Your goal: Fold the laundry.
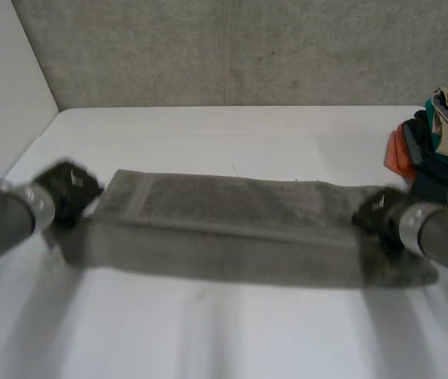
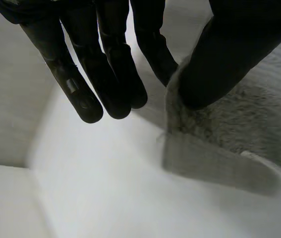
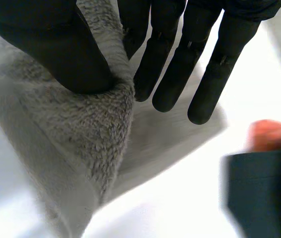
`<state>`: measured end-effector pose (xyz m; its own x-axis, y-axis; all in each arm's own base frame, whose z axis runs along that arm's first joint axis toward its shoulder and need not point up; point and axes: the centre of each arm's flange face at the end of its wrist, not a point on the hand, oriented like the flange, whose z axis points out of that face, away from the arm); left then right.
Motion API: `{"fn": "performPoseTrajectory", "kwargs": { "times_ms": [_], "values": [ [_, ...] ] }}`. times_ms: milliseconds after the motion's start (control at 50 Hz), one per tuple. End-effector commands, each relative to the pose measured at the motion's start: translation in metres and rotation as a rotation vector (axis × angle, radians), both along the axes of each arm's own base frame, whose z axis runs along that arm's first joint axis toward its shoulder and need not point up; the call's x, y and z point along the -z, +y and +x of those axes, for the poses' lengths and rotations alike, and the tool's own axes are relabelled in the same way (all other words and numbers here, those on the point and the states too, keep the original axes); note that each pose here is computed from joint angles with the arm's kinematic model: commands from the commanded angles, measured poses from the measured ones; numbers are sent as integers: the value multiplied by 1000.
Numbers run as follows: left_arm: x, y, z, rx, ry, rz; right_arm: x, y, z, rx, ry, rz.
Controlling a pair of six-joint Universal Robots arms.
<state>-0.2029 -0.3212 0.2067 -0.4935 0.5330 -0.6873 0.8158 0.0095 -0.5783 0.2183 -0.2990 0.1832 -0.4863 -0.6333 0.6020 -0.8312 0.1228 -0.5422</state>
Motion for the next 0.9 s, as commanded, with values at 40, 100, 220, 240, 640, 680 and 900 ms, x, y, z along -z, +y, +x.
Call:
{"fn": "performPoseTrajectory", "kwargs": {
  "times_ms": [40,100,220,240,640,680,900],
  "values": [
    [-147,-76,-24,-14,399,-614,-111,-93,18,151,-307,-642],
    [-199,-80,-20,-19,617,-798,-151,-107,22,156,-513,-863],
    [-230,-86,-15,-49,832,-919,-193,-112,27,46,-780,-1127],
    [-225,-89,-14,-67,828,-907,-191,-113,29,26,-782,-1128],
    [-33,-91,-19,-149,573,-399,-33,-118,40,79,-591,-500],
    [-17,-87,-19,-148,556,-367,-10,-113,39,98,-563,-408],
    [19,-66,-21,-92,518,-298,60,-83,17,262,-555,-35]
  ]
}}
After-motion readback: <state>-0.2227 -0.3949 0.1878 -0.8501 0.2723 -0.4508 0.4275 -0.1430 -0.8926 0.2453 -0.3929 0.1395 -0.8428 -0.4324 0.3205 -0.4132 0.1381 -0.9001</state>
